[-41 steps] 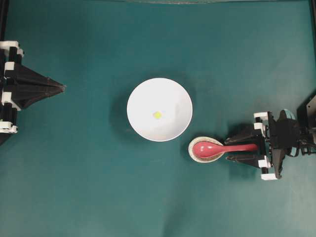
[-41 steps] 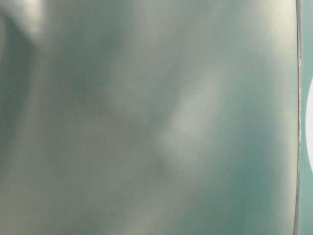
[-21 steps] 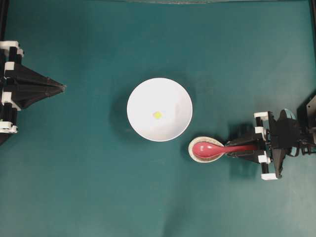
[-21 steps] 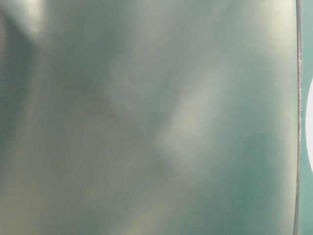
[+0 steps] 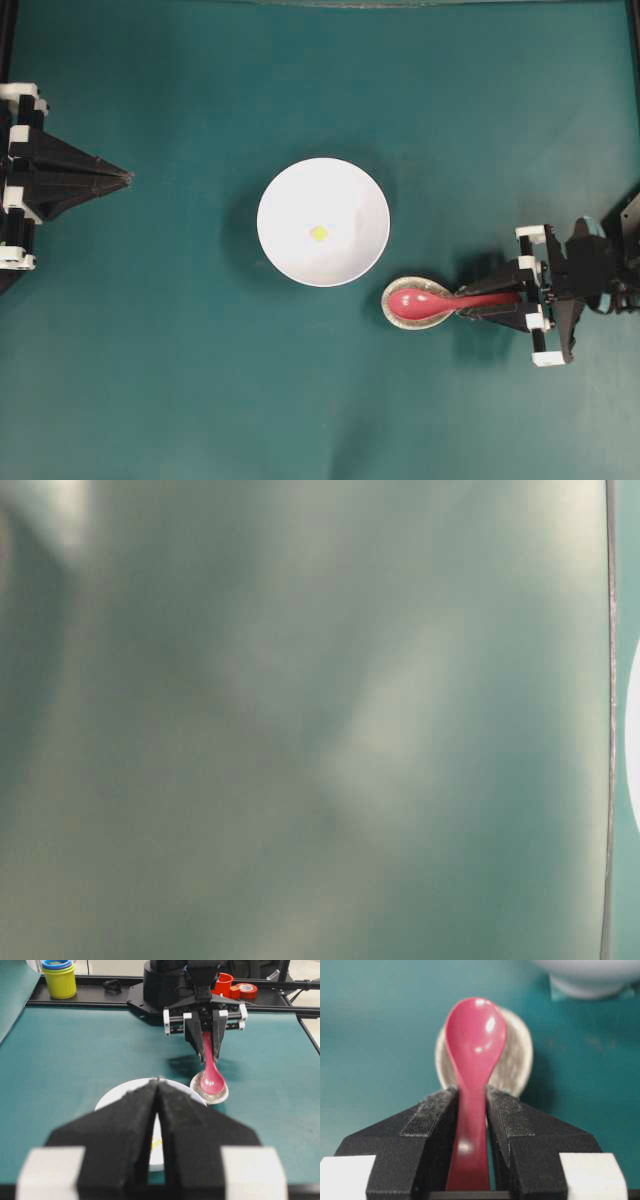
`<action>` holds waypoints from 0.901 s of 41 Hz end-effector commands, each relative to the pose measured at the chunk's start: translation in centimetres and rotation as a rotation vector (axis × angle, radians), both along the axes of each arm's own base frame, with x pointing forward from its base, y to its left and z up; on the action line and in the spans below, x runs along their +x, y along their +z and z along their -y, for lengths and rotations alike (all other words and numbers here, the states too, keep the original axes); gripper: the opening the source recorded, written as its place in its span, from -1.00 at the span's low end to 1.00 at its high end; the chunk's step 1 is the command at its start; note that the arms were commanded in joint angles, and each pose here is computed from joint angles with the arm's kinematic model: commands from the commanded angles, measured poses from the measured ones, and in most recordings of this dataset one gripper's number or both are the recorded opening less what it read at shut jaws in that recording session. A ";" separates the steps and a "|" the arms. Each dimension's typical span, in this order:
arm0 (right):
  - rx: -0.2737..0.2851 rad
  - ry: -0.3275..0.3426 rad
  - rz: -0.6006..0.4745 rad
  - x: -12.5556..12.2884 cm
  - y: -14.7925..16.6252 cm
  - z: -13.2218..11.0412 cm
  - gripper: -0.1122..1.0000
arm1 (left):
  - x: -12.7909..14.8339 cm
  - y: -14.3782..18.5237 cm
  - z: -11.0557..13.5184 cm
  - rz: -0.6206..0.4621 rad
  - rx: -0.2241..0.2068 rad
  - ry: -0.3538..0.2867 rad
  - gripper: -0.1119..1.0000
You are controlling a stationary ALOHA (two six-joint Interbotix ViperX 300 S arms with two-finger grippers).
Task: Scoop the yellow hexagonal prism block from the bowl with a spoon using the right arm.
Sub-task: 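Lift the red spoon and swing its bowl over the white bowl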
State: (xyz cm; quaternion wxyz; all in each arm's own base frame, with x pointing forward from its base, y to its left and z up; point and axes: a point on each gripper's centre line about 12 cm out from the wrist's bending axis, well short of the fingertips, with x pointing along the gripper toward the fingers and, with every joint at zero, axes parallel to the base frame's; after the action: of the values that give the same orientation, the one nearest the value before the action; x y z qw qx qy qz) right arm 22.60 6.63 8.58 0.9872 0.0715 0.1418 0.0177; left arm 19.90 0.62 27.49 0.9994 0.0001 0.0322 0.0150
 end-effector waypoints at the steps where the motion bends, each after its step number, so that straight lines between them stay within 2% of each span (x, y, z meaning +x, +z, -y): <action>1: 0.027 -0.007 0.062 0.2 1.7 0.1 -0.34 | 0.2 0.7 0.0 0.020 0.005 0.001 -0.77; 7: 0.043 -0.022 0.097 0.6 3.5 0.5 -0.34 | 0.3 0.8 0.0 0.024 0.013 0.000 -0.77; 14: 0.029 -0.041 0.083 1.3 5.5 1.3 -0.34 | 0.3 0.9 0.0 0.032 0.018 0.000 -0.77; 30: -0.035 -0.074 -0.048 4.2 9.8 4.3 -0.34 | 0.2 0.9 -0.1 0.036 0.019 0.001 -0.77; 37: -0.037 -0.068 -0.158 5.6 11.0 5.5 -0.34 | 0.2 0.8 0.0 0.033 0.019 0.000 -0.77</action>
State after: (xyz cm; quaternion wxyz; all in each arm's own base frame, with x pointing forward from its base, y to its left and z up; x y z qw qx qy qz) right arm 27.36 1.49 18.29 0.9752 0.0568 0.2123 -0.0266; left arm 19.88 0.61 27.70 0.9996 0.0072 0.0224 0.0146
